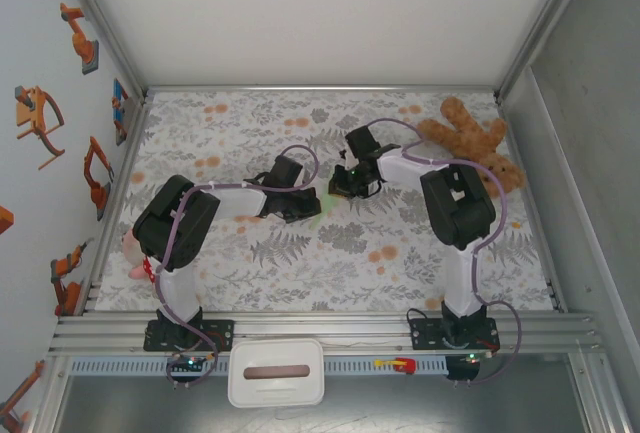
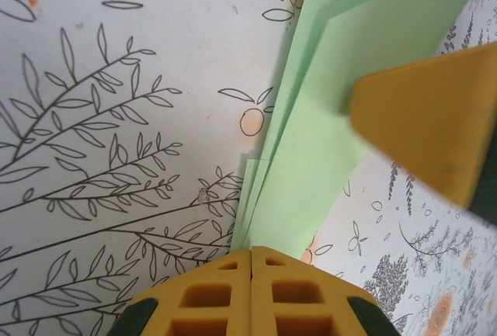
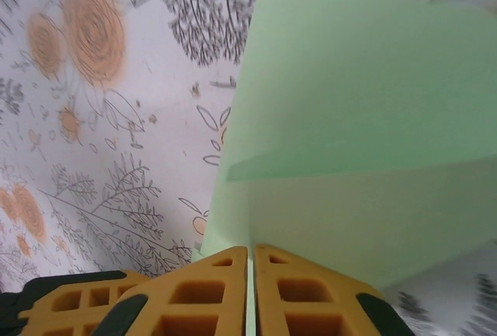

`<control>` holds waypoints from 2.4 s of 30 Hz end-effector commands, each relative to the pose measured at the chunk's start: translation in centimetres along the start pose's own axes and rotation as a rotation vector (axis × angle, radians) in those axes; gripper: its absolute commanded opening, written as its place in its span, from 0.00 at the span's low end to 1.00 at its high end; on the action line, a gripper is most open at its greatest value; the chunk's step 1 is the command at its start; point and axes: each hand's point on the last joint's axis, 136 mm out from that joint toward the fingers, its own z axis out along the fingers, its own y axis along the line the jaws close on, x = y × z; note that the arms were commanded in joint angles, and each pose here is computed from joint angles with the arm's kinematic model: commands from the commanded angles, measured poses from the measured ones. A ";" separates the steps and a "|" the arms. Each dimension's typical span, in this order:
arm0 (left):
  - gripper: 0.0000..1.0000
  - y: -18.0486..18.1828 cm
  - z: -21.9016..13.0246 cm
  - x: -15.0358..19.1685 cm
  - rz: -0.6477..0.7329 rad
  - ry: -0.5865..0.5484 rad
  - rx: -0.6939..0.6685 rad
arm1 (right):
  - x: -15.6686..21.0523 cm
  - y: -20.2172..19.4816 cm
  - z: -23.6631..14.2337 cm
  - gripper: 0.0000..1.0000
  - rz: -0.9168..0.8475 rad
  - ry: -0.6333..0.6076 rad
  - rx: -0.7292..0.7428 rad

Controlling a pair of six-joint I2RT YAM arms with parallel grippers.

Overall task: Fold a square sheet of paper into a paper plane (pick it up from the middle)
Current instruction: Fold the wing for the fifth time at the center of the table.

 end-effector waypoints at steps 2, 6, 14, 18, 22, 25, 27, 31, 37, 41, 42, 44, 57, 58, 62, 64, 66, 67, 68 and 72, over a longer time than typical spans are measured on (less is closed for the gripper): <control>0.01 2.2 0.2 1.3 -0.041 0.035 -0.069 | -1.5 -0.5 -2.0 0.12 -0.073 -0.065 0.019; 0.01 2.2 0.3 1.3 -0.043 0.038 -0.067 | -1.7 -0.8 -1.6 0.13 -0.110 -0.048 0.024; 0.01 2.1 0.2 1.4 -0.040 0.044 -0.064 | -2.3 -1.1 -0.7 0.16 -0.135 -0.014 0.048; 0.02 2.0 0.1 1.3 -0.036 0.045 -0.060 | -2.4 -1.5 0.0 0.16 -0.128 0.004 0.060; 0.02 1.7 0.0 1.2 -0.032 0.043 -0.055 | -2.5 -1.7 0.4 0.16 -0.126 0.015 0.065; 0.02 1.6 -0.2 1.2 -0.030 0.042 -0.051 | -2.5 -1.9 0.7 0.16 -0.122 0.025 0.073; 0.03 1.2 -0.4 1.0 -0.025 0.038 -0.041 | -2.4 -2.2 0.9 0.16 -0.116 0.034 0.082; 0.05 -0.9 -1.2 0.0 0.009 0.017 0.022 | -2.0 -2.9 1.3 0.16 -0.101 0.054 0.106; 0.07 -3.7 -0.9 -2.5 0.030 -0.014 0.087 | -1.7 -3.4 1.5 0.16 -0.086 0.067 0.122; 0.07 -3.3 0.7 -3.4 -0.006 -0.015 0.068 | -1.7 -3.3 1.6 0.16 -0.081 0.066 0.115; 0.06 -3.0 0.9 -3.6 -0.018 -0.017 0.061 | -1.7 -3.2 1.6 0.16 -0.080 0.065 0.113; 0.06 -3.0 1.4 -3.9 -0.033 -0.022 0.068 | -1.8 -2.9 1.4 0.16 -0.074 0.064 0.100; 0.00 1.4 2.6 -2.8 -0.121 -0.009 -0.111 | -4.4 0.8 -3.4 0.13 -0.109 -0.091 0.010; 0.00 1.7 2.5 -2.6 -0.126 -0.008 -0.119 | -4.3 0.7 -3.6 0.13 -0.114 -0.102 0.005; 0.00 2.2 2.8 -2.2 -0.137 0.004 -0.133 | -2.7 0.1 -2.7 0.09 -0.111 -0.076 -0.025; 0.00 2.4 2.9 -2.2 -0.140 0.009 -0.136 | -1.9 -0.6 -1.9 0.06 -0.096 -0.047 -0.030; 0.00 2.4 3.0 -2.1 -0.144 0.011 -0.138 | -1.4 -0.6 -1.3 0.03 -0.095 -0.029 -0.047; 0.00 2.5 3.1 -2.1 -0.145 0.014 -0.141 | -1.2 -0.6 -1.2 0.03 -0.096 -0.023 -0.057; 0.00 2.6 3.1 -2.0 -0.145 0.016 -0.143 | -1.1 -0.5 -1.0 0.02 -0.099 -0.015 -0.066; 0.00 2.9 3.2 -1.9 -0.153 0.023 -0.154 | -0.8 -0.7 -0.1 0.01 -0.101 0.020 -0.080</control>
